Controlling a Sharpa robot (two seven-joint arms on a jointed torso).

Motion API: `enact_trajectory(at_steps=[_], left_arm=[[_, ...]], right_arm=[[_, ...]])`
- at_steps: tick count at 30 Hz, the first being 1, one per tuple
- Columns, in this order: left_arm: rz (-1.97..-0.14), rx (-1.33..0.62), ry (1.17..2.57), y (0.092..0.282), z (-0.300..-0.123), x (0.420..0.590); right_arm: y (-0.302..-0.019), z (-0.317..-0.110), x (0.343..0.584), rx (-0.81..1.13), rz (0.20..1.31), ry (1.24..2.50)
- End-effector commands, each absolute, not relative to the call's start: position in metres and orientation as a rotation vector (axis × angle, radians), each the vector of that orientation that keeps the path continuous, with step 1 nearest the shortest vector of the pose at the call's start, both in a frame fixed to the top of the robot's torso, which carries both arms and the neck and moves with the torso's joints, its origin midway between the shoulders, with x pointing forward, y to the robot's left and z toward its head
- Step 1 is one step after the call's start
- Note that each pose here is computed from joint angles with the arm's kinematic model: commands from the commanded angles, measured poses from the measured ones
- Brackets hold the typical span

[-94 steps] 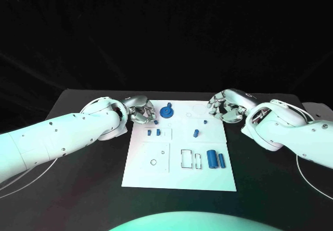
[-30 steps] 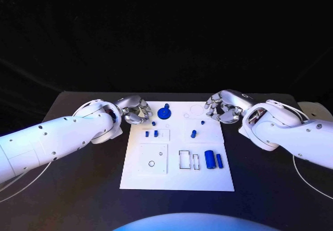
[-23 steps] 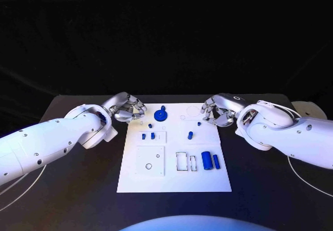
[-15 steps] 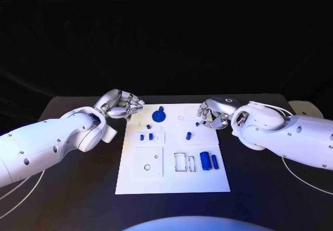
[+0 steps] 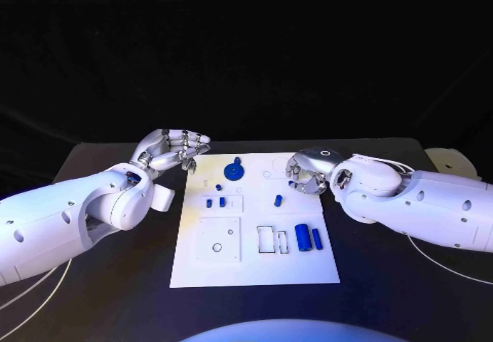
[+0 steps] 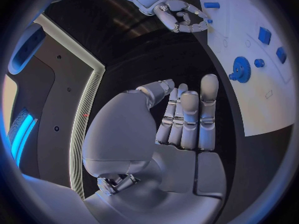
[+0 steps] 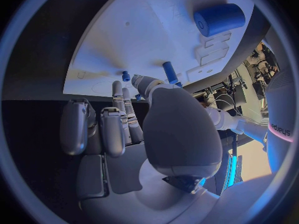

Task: Assemble the parts on the task board

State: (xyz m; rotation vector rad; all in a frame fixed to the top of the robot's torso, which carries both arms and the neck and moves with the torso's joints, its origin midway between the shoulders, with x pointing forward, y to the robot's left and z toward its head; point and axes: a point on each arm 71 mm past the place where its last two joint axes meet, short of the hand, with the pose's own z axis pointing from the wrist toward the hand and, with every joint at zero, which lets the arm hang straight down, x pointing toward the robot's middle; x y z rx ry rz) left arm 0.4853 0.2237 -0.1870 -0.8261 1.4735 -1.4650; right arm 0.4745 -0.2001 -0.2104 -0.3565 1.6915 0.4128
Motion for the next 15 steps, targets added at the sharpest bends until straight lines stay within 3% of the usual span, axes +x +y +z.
enact_trajectory(at_steps=[1,15], left_arm=[[-1.561,-0.878,1.420,0.222,-0.184,0.483],[-1.563,-0.891,1.422,0.223,-0.184,0.481]], right_arm=[[-0.199,-0.214,0.475,-0.395,0.373,1.704],[-0.196,-0.226,0.479,-0.412,0.351,1.723]])
